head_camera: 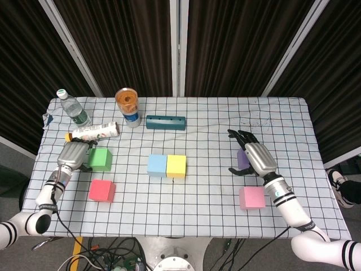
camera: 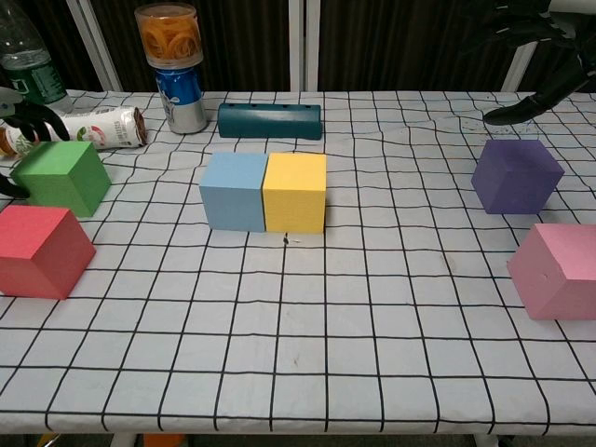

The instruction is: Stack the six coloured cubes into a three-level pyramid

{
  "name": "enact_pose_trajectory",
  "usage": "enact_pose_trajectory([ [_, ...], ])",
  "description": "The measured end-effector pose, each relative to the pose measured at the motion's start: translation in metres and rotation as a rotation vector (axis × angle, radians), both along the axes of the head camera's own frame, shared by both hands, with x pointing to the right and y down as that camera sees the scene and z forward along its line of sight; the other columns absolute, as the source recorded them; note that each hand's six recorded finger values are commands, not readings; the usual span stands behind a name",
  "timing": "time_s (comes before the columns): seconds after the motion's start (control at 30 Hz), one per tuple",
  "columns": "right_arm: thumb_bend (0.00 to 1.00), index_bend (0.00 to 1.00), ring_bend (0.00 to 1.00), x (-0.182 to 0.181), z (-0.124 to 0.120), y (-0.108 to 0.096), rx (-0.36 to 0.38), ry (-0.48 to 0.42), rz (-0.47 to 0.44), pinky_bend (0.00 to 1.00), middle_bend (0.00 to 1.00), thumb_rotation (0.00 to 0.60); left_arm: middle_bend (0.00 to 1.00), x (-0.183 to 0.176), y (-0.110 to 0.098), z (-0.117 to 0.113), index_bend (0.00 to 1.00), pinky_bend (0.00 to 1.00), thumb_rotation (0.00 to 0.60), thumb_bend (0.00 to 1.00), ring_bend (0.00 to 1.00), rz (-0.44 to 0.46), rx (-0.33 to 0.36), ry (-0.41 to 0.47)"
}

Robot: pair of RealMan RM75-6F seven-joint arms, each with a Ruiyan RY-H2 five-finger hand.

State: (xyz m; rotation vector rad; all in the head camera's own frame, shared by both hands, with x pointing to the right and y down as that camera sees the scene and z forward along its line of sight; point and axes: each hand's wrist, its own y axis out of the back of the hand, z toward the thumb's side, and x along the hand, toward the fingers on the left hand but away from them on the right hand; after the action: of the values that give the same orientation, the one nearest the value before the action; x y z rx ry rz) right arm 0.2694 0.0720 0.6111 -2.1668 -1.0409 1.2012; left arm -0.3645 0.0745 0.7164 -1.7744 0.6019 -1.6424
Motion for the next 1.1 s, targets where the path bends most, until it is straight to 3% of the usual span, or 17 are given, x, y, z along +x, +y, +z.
enact_pose_trajectory([
  [0.27, 0.1, 0.0, 0.0, 0.007, -0.004, 0.0, 0.018, -0.002, 0.015, 0.0, 0.16, 0.6, 0.43, 0.022, -0.007, -0.003, 0.32, 0.18, 0.6, 0.09, 0.34, -0.004, -0.006, 0.067],
  [0.6, 0.1, 0.0, 0.0, 0.015, -0.007, 0.0, 0.021, -0.011, 0.031, 0.0, 0.16, 0.6, 0.43, 0.075, -0.011, -0.013, 0.32, 0.18, 0.6, 0.09, 0.34, 0.009, -0.015, 0.172],
  [0.83, 0.1, 0.0, 0.0, 0.019, -0.008, 0.0, 0.02, -0.014, 0.03, 0.0, 0.16, 0.6, 0.42, 0.073, -0.008, -0.007, 0.32, 0.18, 0.6, 0.09, 0.34, 0.005, -0.034, 0.123],
  [1.1, 0.1, 0.0, 0.0, 0.018, -0.006, 0.001, 0.014, -0.018, 0.032, 0.0, 0.16, 0.6, 0.34, 0.065, 0.001, -0.007, 0.28, 0.18, 0.6, 0.09, 0.34, 0.012, -0.042, 0.1],
])
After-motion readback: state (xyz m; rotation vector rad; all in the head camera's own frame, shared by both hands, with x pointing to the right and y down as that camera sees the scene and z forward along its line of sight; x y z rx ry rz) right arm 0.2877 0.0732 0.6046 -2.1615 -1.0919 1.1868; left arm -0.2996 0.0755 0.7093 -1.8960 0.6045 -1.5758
